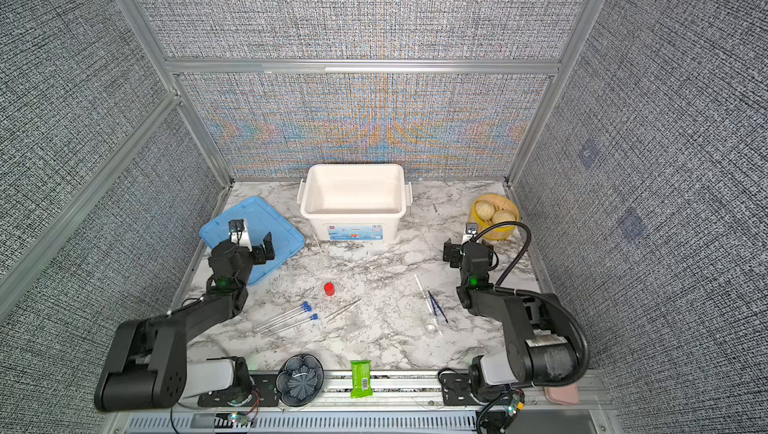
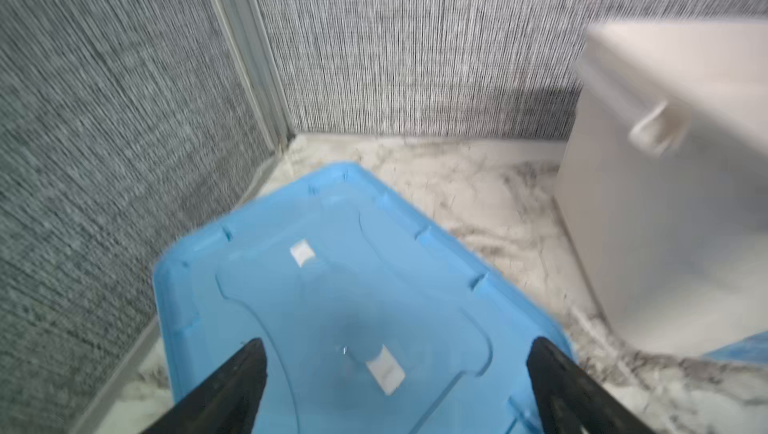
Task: Organize the chemistry lab equipment
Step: 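Raise both arms from rest and swing the right arm toward the table center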
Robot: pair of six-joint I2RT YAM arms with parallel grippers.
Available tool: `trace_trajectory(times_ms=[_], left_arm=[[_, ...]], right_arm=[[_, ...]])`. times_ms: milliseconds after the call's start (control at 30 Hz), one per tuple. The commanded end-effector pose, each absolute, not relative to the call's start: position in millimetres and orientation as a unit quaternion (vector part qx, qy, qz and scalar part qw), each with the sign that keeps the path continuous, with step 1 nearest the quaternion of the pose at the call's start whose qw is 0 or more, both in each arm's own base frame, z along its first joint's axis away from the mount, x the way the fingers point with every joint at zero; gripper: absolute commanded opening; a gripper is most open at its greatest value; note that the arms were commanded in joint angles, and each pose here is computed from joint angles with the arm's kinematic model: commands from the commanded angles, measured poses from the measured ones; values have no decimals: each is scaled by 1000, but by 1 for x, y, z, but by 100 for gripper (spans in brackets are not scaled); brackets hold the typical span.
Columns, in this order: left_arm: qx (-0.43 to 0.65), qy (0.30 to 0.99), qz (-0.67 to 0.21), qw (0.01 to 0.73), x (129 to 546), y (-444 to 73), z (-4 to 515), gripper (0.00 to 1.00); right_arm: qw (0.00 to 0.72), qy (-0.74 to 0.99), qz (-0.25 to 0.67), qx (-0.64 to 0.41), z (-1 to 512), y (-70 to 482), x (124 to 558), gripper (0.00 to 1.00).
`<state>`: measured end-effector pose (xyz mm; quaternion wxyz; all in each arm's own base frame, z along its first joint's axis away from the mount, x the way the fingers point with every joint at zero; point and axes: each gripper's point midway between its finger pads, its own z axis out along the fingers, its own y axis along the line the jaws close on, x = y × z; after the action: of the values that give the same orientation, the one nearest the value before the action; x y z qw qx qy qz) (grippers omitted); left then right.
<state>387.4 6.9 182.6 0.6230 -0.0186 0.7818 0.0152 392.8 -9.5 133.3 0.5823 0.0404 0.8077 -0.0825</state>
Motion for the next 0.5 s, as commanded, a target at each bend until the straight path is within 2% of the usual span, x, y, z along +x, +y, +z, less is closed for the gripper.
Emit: trace_trajectory(times_ms=[0, 133, 233, 367, 467], left_arm=[[-68, 835, -3, 547, 364, 10, 175, 99], [-136, 833, -30, 535, 343, 15, 204, 99], [-167, 817, -73, 547, 330, 10, 223, 99], [-298, 778, -168, 527, 312, 8, 201, 99], [-254, 782, -242, 515, 307, -20, 203, 99]], right_arm=[[554, 821, -110, 83, 149, -24, 386, 99], [542, 803, -102, 225, 187, -48, 365, 99], [516, 787, -72, 331, 192, -60, 344, 99], [511, 821, 13, 254, 186, -25, 355, 99], [500, 848, 77, 158, 185, 17, 364, 99]])
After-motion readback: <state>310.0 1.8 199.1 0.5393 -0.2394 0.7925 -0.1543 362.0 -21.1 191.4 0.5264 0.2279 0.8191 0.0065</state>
